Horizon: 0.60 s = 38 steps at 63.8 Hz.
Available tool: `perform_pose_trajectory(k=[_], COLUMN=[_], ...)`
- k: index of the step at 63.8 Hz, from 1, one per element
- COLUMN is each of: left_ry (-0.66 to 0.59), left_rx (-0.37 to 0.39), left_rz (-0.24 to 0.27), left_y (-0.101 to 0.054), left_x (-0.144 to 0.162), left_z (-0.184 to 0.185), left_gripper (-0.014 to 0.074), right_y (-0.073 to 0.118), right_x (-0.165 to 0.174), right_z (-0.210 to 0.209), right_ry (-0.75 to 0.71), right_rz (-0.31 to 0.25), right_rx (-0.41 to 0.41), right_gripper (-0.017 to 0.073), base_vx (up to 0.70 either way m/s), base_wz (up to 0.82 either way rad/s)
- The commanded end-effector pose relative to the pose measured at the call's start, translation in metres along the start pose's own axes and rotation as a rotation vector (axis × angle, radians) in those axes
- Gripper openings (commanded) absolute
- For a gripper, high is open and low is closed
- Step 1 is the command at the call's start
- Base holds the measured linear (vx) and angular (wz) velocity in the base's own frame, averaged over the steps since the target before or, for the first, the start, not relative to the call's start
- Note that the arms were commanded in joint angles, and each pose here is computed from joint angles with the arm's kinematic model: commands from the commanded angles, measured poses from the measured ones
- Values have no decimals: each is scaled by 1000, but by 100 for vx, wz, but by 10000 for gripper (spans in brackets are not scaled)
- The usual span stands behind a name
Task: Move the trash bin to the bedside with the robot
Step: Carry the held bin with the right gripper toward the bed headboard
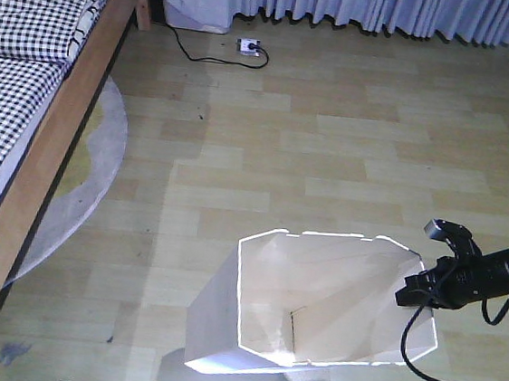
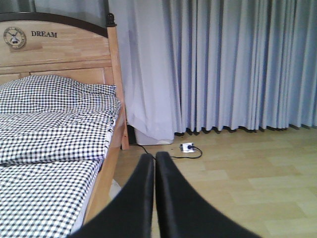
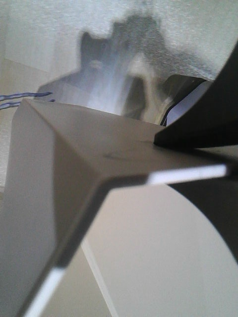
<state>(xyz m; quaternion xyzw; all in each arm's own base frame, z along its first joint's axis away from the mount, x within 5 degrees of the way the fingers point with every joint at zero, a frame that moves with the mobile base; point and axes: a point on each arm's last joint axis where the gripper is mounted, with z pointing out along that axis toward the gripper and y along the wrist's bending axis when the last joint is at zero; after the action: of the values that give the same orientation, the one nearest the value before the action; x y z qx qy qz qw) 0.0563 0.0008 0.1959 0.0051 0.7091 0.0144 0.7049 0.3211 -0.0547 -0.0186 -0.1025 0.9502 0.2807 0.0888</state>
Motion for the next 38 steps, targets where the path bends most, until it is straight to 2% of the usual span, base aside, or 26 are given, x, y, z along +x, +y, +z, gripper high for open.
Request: perform_pose_trajectory(k=[1,38], left_ry=[-70,-70], left_rx=[7,7], left_rz=[-23,-23], left_y=[0,0], left_x=[-3,-3], left_z=[0,0], left_gripper=[-6,-6], right_y=[27,27], right_x=[-19,-19], right_z=[-24,-24], right_ry=[-94,-94], right_rz=[0,0], right_rx=[-205,-205], right_gripper=[-3,-3], base_vx=[30,31], base_wz=[13,3])
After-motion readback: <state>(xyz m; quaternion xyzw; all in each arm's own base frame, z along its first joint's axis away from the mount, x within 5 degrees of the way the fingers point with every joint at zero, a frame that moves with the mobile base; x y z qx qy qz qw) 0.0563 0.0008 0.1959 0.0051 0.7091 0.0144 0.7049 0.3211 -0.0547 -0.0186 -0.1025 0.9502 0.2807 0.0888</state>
